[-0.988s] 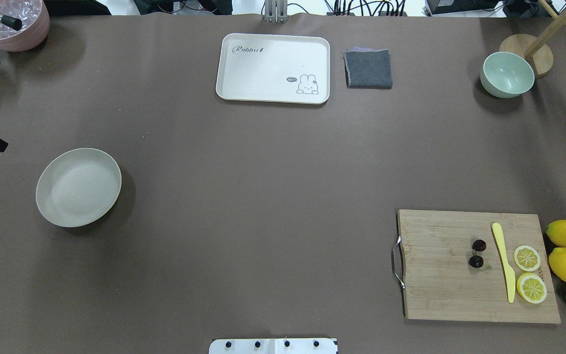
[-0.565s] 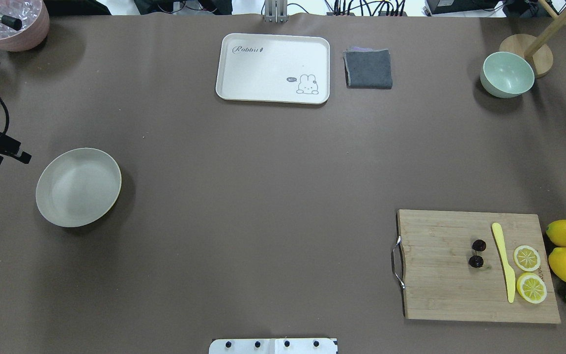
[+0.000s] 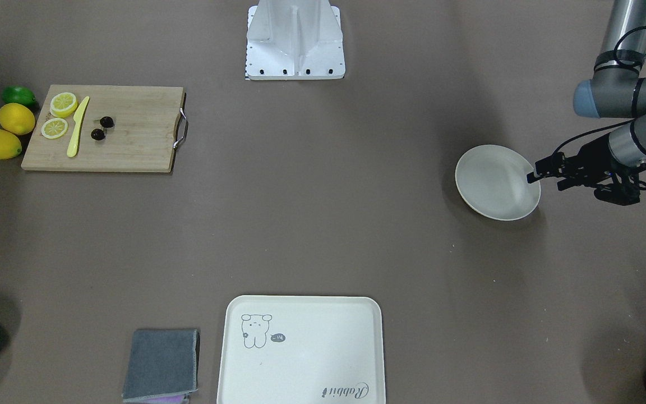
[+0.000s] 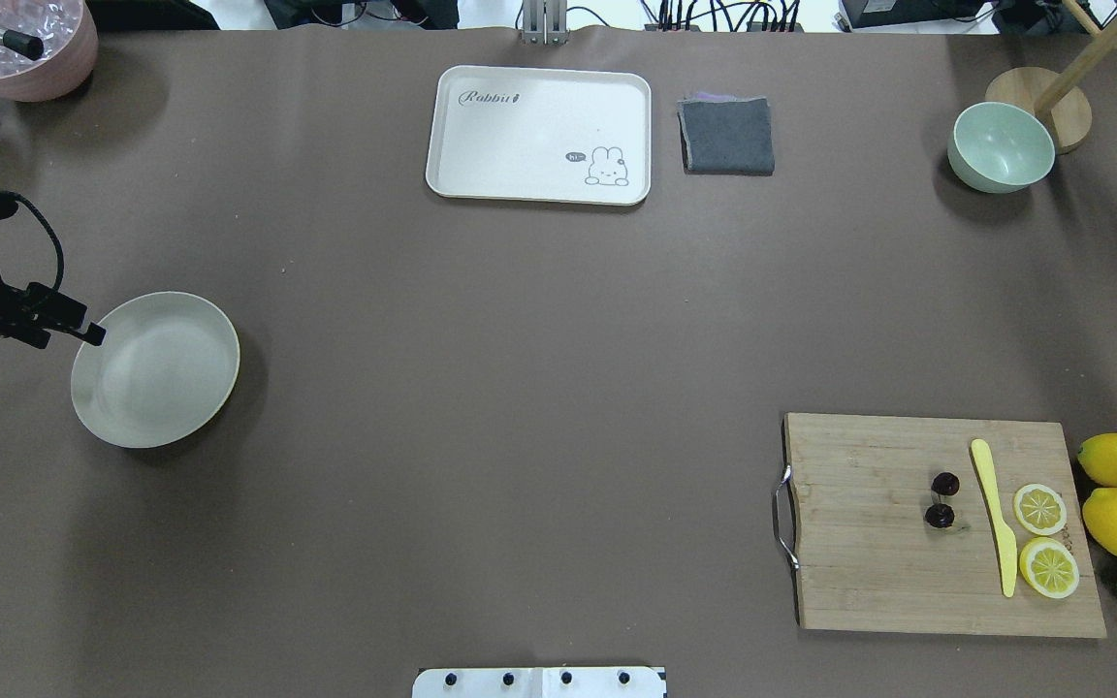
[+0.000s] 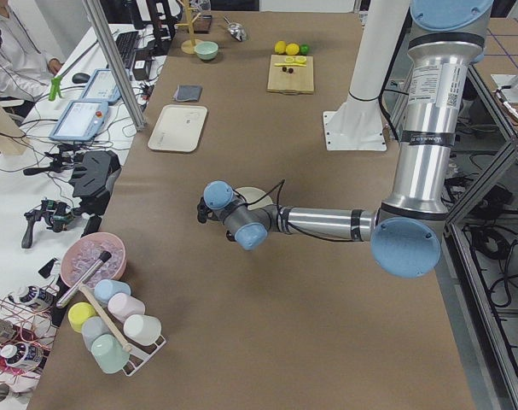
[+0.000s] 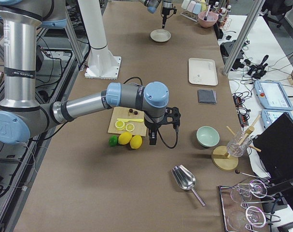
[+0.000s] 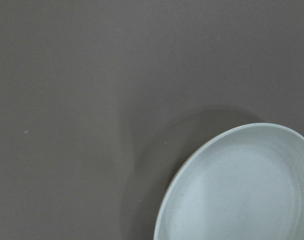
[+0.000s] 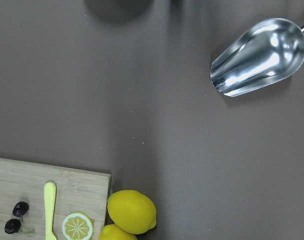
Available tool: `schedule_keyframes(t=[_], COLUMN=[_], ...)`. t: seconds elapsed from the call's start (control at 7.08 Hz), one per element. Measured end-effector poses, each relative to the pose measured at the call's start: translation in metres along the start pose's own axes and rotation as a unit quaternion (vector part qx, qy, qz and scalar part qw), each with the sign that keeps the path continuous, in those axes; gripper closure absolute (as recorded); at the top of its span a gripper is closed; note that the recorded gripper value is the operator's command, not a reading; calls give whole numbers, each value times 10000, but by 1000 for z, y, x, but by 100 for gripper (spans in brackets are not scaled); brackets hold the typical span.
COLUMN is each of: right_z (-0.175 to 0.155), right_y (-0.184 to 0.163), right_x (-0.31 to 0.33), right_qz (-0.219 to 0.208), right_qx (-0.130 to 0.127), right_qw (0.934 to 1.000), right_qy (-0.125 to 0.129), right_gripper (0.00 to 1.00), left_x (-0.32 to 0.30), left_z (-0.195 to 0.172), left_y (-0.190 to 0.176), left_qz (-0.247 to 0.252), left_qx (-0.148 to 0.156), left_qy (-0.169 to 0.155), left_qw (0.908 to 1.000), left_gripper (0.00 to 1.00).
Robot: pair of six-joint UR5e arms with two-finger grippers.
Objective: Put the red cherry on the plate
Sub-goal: 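Grip the white bowl rim with the left gripper and lift it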
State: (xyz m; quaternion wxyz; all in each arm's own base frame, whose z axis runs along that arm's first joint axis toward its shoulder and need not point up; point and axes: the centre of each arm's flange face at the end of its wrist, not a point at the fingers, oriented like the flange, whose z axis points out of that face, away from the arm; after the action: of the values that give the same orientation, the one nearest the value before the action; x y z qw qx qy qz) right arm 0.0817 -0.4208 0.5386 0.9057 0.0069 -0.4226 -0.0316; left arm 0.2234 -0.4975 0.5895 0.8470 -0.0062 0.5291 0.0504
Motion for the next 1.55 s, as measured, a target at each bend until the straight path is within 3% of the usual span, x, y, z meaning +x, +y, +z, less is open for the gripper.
schedule_keyframes(t=[0.14, 0.42, 0.56, 0.85, 0.99, 1.55], right_z=[0, 0, 0, 0, 0, 1], right_y=[0, 0, 0, 0, 0, 1], right_x=[0, 0, 0, 0, 0, 0], right_qz=[0, -1, 1, 8, 9, 16], right_qx=[0, 1, 2, 1, 1, -5], right_qw=[10000, 10000, 10000, 10000, 10000, 10000], right_qy=[-1, 2, -1, -8, -8, -10], right_gripper=[0, 0, 0, 0, 0, 0], left_x=[0, -2, -1, 1, 2, -21], left_z=[9, 25, 27, 27, 27, 20], left_y=[3, 11, 13, 14, 16, 49], left_qz=[16, 15, -8, 33, 99, 446], left_qx=[69, 160, 186, 220, 227, 356], left_qy=[-40, -23, 14, 73, 120, 340], left_qw=[10000, 9999, 9998, 9997, 9996, 9978], left_gripper=[12, 35, 55, 81, 100, 100])
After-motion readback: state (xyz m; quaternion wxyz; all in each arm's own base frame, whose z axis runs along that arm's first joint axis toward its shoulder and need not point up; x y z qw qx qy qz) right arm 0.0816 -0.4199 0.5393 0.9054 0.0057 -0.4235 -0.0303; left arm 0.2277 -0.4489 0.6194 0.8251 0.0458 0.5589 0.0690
